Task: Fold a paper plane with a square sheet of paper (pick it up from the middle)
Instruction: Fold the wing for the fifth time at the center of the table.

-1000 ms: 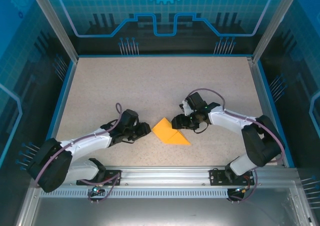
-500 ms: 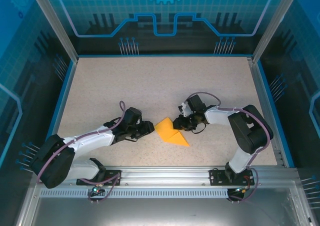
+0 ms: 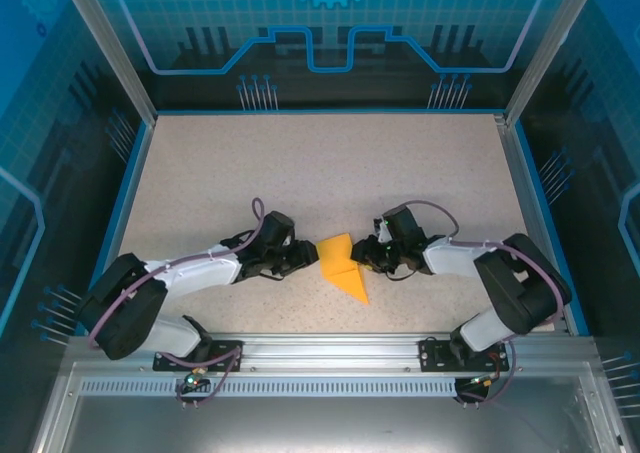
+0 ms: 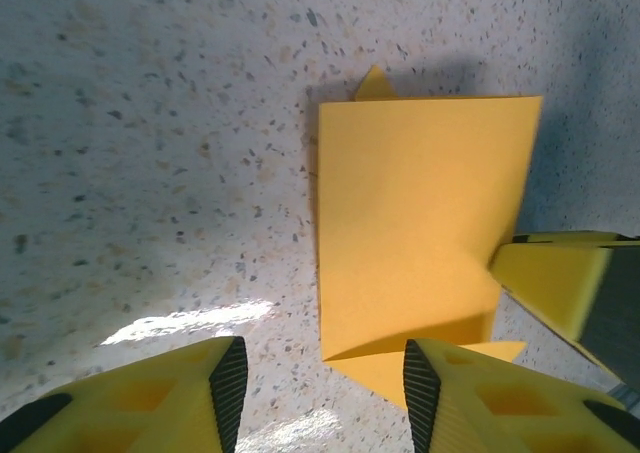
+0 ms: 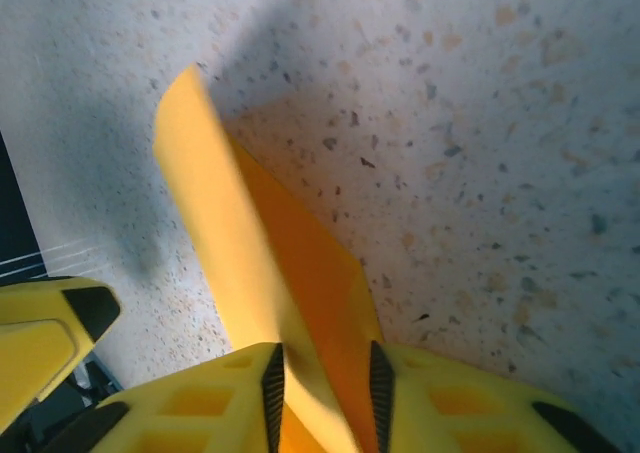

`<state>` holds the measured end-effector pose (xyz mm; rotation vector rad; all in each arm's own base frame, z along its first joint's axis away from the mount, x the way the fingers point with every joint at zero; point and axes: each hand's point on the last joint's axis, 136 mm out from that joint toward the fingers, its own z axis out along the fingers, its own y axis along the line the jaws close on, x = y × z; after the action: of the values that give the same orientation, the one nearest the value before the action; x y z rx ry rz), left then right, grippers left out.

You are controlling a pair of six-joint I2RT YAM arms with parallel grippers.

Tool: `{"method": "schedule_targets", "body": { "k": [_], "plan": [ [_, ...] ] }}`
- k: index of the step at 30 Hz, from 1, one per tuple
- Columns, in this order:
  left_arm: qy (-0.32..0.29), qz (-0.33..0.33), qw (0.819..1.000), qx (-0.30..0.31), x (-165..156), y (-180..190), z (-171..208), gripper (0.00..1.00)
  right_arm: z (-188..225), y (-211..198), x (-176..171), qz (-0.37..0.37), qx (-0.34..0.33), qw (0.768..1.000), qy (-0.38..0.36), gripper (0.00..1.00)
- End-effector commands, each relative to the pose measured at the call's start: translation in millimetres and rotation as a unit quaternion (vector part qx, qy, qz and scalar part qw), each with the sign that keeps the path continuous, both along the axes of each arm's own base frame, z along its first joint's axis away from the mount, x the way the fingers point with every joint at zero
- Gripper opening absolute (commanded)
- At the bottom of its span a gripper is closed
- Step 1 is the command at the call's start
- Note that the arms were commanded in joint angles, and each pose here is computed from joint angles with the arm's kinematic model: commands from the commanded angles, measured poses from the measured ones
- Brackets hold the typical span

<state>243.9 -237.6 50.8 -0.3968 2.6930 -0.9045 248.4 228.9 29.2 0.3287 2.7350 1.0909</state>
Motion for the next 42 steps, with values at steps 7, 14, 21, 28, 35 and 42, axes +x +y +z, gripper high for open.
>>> {"method": "schedule_targets", "body": {
  "k": [7, 14, 21, 28, 35, 42],
  "plan": [
    [-0.01, -0.026, 0.999, -0.016, 5.0, -20.7, 5.9, 0.48, 53.7, -37.6, -10.3, 0.058, -0.062, 0.992, -0.096, 0.43],
    [-0.005, -0.017, 1.0, -0.011, 7.3, -19.9, 0.5, 0.46, 74.9, 5.7, -44.6, 0.171, 0.02, 0.979, -0.107, 0.17],
    [0.001, -0.015, 1.0, -0.013, 7.1, -21.0, -1.6, 0.45, 50.2, 22.6, -48.9, 0.203, -0.005, 0.976, -0.082, 0.12],
    [0.004, -0.016, 1.0, -0.012, 6.1, -20.9, -2.9, 0.45, 25.2, 26.3, -42.1, 0.208, -0.012, 0.976, -0.055, 0.11],
    [0.003, -0.019, 1.0, -0.009, 6.5, -21.1, -1.5, 0.46, -6.1, 0.7, -33.5, 0.168, -0.036, 0.985, -0.027, 0.1],
    [0.003, -0.021, 1.0, -0.016, 9.1, -25.5, -0.3, 0.51, -20.6, -10.1, -37.5, 0.148, -0.017, 0.989, -0.008, 0.1]
  ]
}}
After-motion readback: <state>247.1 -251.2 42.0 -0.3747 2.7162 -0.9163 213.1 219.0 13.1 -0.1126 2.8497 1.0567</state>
